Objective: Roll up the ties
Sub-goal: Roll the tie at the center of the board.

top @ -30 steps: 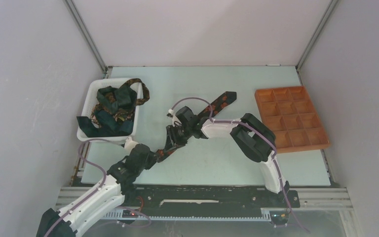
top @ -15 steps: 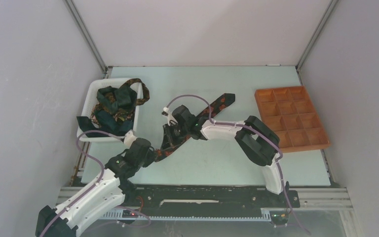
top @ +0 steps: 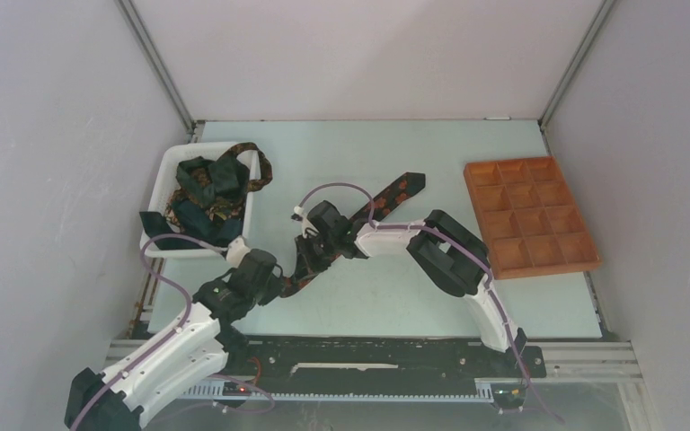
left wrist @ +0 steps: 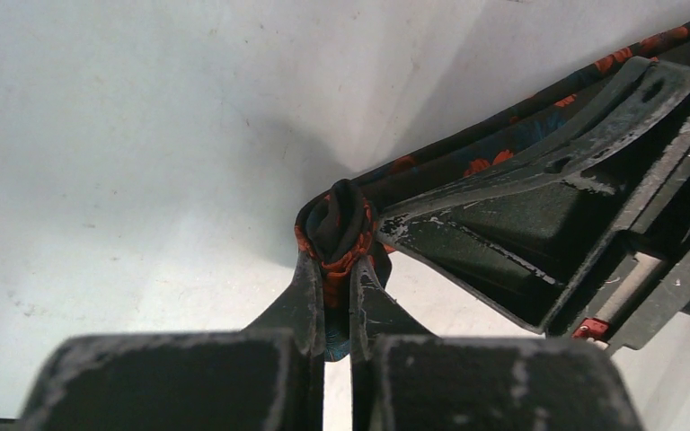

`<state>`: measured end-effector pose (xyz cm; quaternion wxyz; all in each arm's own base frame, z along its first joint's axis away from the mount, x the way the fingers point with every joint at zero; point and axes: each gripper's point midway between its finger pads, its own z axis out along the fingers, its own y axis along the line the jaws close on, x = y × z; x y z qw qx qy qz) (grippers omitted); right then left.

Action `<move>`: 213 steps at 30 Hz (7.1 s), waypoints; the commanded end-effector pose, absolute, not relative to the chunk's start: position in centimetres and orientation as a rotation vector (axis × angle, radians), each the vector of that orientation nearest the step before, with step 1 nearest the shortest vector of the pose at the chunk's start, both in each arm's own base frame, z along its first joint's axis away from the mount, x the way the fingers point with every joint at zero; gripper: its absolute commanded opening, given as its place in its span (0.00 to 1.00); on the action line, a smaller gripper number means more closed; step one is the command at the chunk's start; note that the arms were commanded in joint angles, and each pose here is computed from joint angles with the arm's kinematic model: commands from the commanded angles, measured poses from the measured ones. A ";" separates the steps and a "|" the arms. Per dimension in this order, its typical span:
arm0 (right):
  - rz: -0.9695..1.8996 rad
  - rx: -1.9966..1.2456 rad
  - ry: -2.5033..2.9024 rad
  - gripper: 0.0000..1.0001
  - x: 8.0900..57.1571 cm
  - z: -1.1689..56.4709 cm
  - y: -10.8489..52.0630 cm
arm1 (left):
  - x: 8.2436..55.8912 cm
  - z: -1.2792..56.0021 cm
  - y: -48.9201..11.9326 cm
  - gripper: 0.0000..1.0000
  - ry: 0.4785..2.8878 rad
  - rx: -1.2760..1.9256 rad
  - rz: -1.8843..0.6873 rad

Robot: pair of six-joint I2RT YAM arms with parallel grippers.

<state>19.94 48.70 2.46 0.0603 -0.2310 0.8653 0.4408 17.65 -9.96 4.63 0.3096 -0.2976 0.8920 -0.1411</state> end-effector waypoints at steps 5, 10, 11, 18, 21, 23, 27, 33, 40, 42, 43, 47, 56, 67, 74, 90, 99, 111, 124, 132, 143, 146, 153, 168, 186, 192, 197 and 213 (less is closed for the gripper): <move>1.368 -0.748 2.575 0.03 19.3 3.0 50.4 | 19.7 7.5 -11.0 0.00 2.312 -0.743 -0.407; 1.378 -0.758 2.569 0.02 18.9 3.3 50.5 | 20.3 7.6 -11.4 0.00 2.333 -0.731 -0.385; 1.382 -0.761 2.568 0.02 18.8 3.3 50.6 | 20.4 7.5 -11.6 0.00 2.340 -0.728 -0.382; 1.408 -0.770 2.572 0.02 18.3 3.4 50.7 | 21.3 7.4 -12.6 0.00 2.385 -0.700 -0.362; 1.413 -0.772 2.576 0.02 18.2 3.3 50.6 | 21.7 7.3 -13.0 0.00 2.410 -0.686 -0.344; 1.414 -0.769 2.582 0.01 18.2 3.4 50.5 | 21.9 7.0 -13.1 0.00 2.426 -0.684 -0.331; 1.414 -0.747 2.590 0.02 18.5 3.6 50.0 | 22.1 6.4 -13.3 0.00 2.447 -0.684 -0.306; 1.381 -0.710 2.611 0.01 19.3 3.6 49.0 | 22.3 5.1 -13.4 0.00 2.483 -0.681 -0.258; 1.311 -0.687 2.658 0.02 19.8 3.4 47.6 | 22.7 4.8 -13.2 0.00 2.489 -0.676 -0.218; 1.290 -0.675 2.665 0.02 20.1 3.6 47.1 | 22.8 4.7 -13.2 0.00 2.495 -0.673 -0.207; 1.284 -0.663 2.671 0.02 20.3 3.7 46.8 | 22.8 4.6 -13.2 0.00 2.497 -0.673 -0.201; 1.266 -0.637 2.666 0.03 20.9 4.6 45.7 | 22.9 4.1 -13.2 0.00 2.513 -0.673 -0.177; 1.231 -0.610 2.649 0.05 22.1 5.5 43.7 | 23.3 3.8 -13.7 0.26 2.535 -0.666 -0.166; 1.263 -0.610 2.600 0.08 22.9 6.5 43.9 | 23.1 5.0 -13.9 0.62 2.490 -0.679 -0.232; 1.298 -0.611 2.559 0.16 23.2 7.6 44.4 | 22.9 5.7 -14.3 0.54 2.450 -0.678 -0.265; 1.321 -0.591 2.534 0.27 23.9 8.5 44.2 | 22.9 6.3 -14.5 0.33 2.366 -0.681 -0.301; 1.354 -0.577 2.509 0.33 24.4 9.1 44.4 | 22.4 5.7 -14.3 0.00 2.355 -0.689 -0.321; 1.374 -0.586 2.527 0.37 24.4 7.6 45.7 | 22.2 5.7 -14.5 0.00 2.339 -0.681 -0.355; 1.396 -0.613 2.599 0.32 23.6 4.4 46.3 | 22.2 5.8 -14.6 0.00 2.336 -0.672 -0.361; 1.357 -0.591 2.630 0.18 23.9 3.2 45.8 | 21.9 7.3 -14.1 0.19 2.320 -0.640 -0.358; 1.294 -0.589 2.672 0.10 24.0 1.4 45.1 | 19.1 10.8 -9.7 1.00 2.207 -0.608 -0.347; 1.283 -0.584 2.684 0.09 24.0 1.0 44.9 | 18.5 10.2 -9.2 1.00 2.172 -0.648 -0.393; 1.271 -0.582 2.693 0.08 24.0 0.9 44.7 | 17.2 8.1 -10.4 0.97 2.136 -0.751 -0.608; 1.246 -0.575 2.727 0.05 23.8 -0.1 44.2 | 18.0 4.3 -12.8 0.71 2.100 -0.955 -0.788; 1.259 -0.577 2.725 0.05 24.0 0.0 44.1 | 17.3 1.6 -11.4 0.61 2.161 -1.120 -0.632; 1.260 -0.575 2.728 0.04 23.9 0.0 44.1 | 17.9 1.7 -11.7 0.58 2.145 -1.111 -0.640; 1.262 -0.576 2.729 0.04 23.9 0.0 44.1 | 18.1 1.5 -11.5 0.58 2.150 -1.116 -0.606; 1.251 -0.575 2.725 0.05 24.1 0.2 43.9 | 19.3 0.6 -11.6 0.18 2.196 -1.004 -0.515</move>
